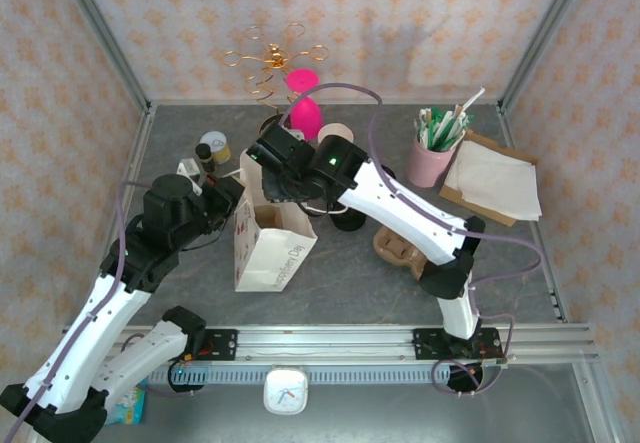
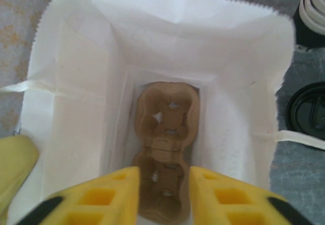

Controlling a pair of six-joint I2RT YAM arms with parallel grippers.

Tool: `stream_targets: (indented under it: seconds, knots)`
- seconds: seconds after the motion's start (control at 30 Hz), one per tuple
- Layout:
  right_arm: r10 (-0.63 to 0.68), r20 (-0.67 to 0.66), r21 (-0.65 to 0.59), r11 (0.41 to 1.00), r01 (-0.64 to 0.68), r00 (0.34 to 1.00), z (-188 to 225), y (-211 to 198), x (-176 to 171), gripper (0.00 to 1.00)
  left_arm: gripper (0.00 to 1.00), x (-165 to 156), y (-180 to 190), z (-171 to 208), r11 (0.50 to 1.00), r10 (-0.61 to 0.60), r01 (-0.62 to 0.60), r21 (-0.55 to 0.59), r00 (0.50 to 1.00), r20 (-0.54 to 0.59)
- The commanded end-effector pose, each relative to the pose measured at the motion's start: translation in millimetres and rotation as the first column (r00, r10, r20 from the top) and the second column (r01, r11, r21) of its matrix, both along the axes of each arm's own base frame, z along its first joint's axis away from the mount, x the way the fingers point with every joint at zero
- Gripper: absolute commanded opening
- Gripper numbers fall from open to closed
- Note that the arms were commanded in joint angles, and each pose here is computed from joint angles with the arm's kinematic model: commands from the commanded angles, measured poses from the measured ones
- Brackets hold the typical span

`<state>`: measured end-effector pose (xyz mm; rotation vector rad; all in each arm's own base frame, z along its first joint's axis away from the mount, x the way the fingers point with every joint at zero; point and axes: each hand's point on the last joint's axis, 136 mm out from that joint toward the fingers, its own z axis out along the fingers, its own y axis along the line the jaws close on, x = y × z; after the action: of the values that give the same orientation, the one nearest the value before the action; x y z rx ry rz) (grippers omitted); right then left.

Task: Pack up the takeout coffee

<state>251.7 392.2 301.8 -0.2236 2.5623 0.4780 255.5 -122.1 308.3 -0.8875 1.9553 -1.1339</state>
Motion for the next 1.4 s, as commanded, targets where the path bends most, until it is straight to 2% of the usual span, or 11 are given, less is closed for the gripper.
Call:
stream_targets:
  seconds: [0.0, 0.1, 0.3, 0.37, 0.47, 0.53, 0.63, 0.77, 0.83, 1.0, 1.37]
  knots:
    - [-0.028, -0.001, -0.024, 0.999, 0.028, 1.0, -13, 4, 5, 0.26, 0.0, 0, -9, -4, 0.996, -0.021, 0.022, -0.088, 1.0, 0.02]
    - [-0.047, -0.002, -0.065, 0.997, 0.046, 0.999, -24, 0, 8, 0.23, 0.0, -4, -6, -14, 0.994, -0.007, 0.009, -0.105, 1.0, 0.02]
    - [-0.028, -0.024, -0.098, 0.995, 0.025, 0.999, -39, 2, 4, 0.18, 0.0, -12, 11, -39, 0.996, 0.015, -0.011, 0.087, 0.998, -0.053]
    - [-0.028, -0.015, -0.094, 0.995, 0.026, 1.0, -35, 2, 5, 0.21, 0.05, -14, 21, -43, 0.988, 0.045, -0.033, 0.153, 0.996, -0.074]
    - [-0.007, -0.003, -0.053, 0.999, 0.007, 1.0, -22, 5, 4, 0.29, 0.26, -14, 25, -37, 0.976, 0.038, -0.022, 0.216, 0.997, -0.069]
    - [0.0, 0.01, -0.025, 1.0, 0.0, 1.0, -10, 6, 3, 0.34, 0.35, -13, 23, -35, 0.969, 0.017, 0.003, 0.246, 0.997, -0.078]
    - [0.015, 0.03, 0.021, 1.0, -0.015, 0.999, 8, 9, 2, 0.41, 0.38, -12, 30, -26, 0.952, 0.03, -0.007, 0.305, 0.997, -0.071]
    - [0.016, 0.067, 0.084, 0.996, -0.021, 0.998, 35, 5, 2, 0.45, 0.53, -12, 30, -18, 0.934, -0.001, 0.023, 0.355, 0.998, -0.063]
    - [0.002, 0.08, 0.104, 0.995, -0.01, 0.997, 47, -3, 4, 0.46, 0.53, -13, 36, -17, 0.912, 0.007, 0.027, 0.409, 0.997, -0.082]
    - [-0.053, 0.105, 0.094, 0.995, 0.043, 0.993, 58, -31, 12, 0.49, 0.59, -13, 29, 2, 0.896, -0.064, 0.072, 0.438, 0.997, -0.033]
    - [-0.128, 0.106, 0.031, 0.992, 0.125, 0.986, 53, -71, 21, 0.52, 0.66, -14, 19, 13, 0.792, -0.226, 0.219, 0.57, 0.972, -0.059]
